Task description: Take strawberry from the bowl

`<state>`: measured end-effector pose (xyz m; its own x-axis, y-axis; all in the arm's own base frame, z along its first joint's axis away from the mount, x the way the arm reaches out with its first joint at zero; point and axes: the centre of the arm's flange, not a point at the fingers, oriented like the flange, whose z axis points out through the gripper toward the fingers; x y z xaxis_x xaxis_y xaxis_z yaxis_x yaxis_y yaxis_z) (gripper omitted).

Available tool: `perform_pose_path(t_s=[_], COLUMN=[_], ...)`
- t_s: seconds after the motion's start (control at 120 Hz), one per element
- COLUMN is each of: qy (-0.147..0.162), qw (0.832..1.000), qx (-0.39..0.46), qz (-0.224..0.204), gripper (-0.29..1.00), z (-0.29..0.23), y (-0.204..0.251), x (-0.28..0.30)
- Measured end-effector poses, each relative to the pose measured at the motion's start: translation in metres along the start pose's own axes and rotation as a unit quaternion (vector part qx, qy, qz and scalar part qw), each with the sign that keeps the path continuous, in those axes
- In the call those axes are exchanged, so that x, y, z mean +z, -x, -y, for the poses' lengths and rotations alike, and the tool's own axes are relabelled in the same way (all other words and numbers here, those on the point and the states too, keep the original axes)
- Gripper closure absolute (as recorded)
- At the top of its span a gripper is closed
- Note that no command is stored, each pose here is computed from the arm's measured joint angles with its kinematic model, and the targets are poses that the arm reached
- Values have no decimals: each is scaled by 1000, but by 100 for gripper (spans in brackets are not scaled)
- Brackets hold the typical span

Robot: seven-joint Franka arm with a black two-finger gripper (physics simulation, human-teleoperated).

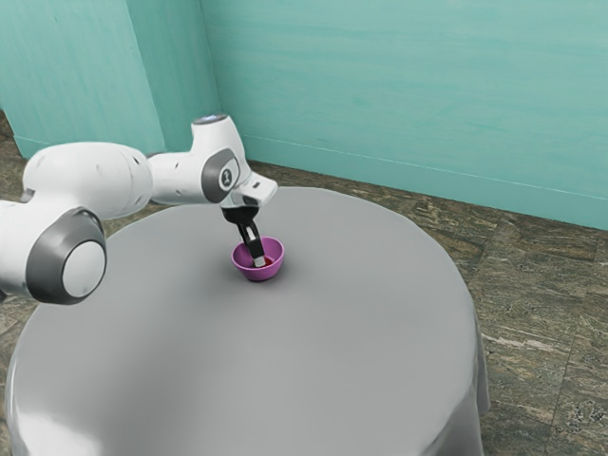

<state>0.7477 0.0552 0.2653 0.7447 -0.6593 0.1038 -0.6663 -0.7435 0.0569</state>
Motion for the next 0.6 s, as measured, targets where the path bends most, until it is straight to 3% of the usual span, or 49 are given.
perform_pose_path(t_s=[0.6], qy=[-1], qw=[1000], qx=[5], qz=[-12], gripper=[40], z=[6], y=[0], x=[2])
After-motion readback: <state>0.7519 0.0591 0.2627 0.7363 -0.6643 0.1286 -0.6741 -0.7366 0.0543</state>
